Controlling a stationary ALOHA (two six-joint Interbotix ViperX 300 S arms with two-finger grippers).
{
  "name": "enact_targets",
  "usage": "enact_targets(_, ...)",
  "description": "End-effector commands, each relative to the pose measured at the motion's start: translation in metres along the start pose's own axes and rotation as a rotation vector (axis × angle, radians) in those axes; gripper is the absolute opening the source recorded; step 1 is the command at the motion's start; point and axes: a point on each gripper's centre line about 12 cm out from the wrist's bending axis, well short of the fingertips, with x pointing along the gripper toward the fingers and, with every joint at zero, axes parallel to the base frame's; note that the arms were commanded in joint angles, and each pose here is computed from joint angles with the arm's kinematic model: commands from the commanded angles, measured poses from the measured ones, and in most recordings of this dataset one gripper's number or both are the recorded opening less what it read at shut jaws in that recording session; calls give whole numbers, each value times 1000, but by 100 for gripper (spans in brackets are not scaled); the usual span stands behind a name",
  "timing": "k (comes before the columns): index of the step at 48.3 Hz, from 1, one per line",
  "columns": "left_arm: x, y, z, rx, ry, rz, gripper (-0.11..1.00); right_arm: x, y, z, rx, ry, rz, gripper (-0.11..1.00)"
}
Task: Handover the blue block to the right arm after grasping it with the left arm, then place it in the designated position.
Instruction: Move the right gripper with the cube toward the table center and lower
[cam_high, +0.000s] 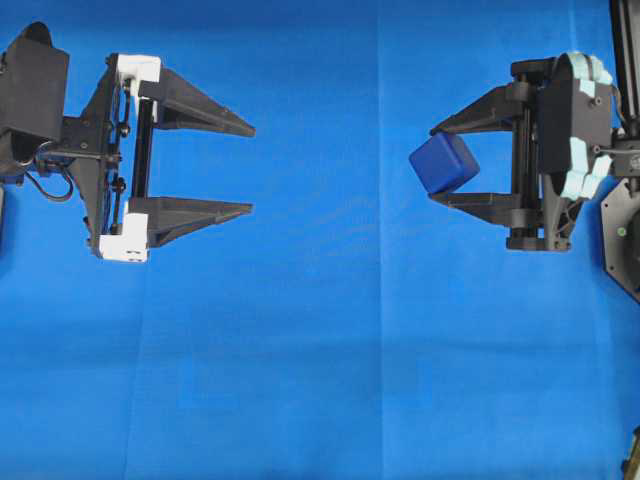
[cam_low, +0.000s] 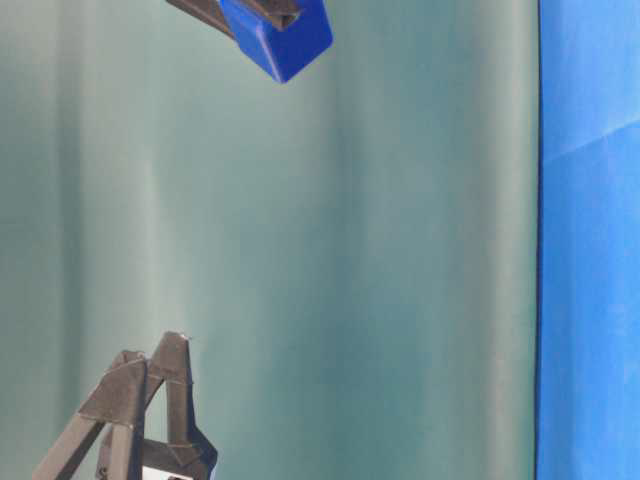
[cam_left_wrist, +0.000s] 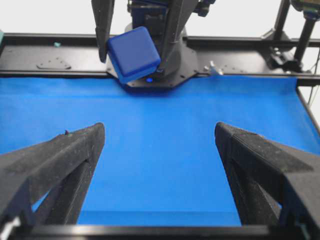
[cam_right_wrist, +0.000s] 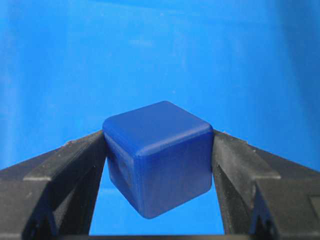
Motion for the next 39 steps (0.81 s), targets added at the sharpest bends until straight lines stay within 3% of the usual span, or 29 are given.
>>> enact_targets(1, -2, -1, 10, 2, -34, -4, 93, -5, 1, 9, 6, -31, 7, 47)
enact_targets(15, -2, -1, 10, 2, -34, -4, 93, 11, 5, 4, -1, -14, 20, 47)
enact_targets(27, -2, -1, 10, 2, -32, -4, 93, 47, 13, -6, -9, 2, 55, 47)
enact_targets(39, -2, -1, 10, 2, -31, -4, 93, 92, 16, -23, 36, 25, 85, 47)
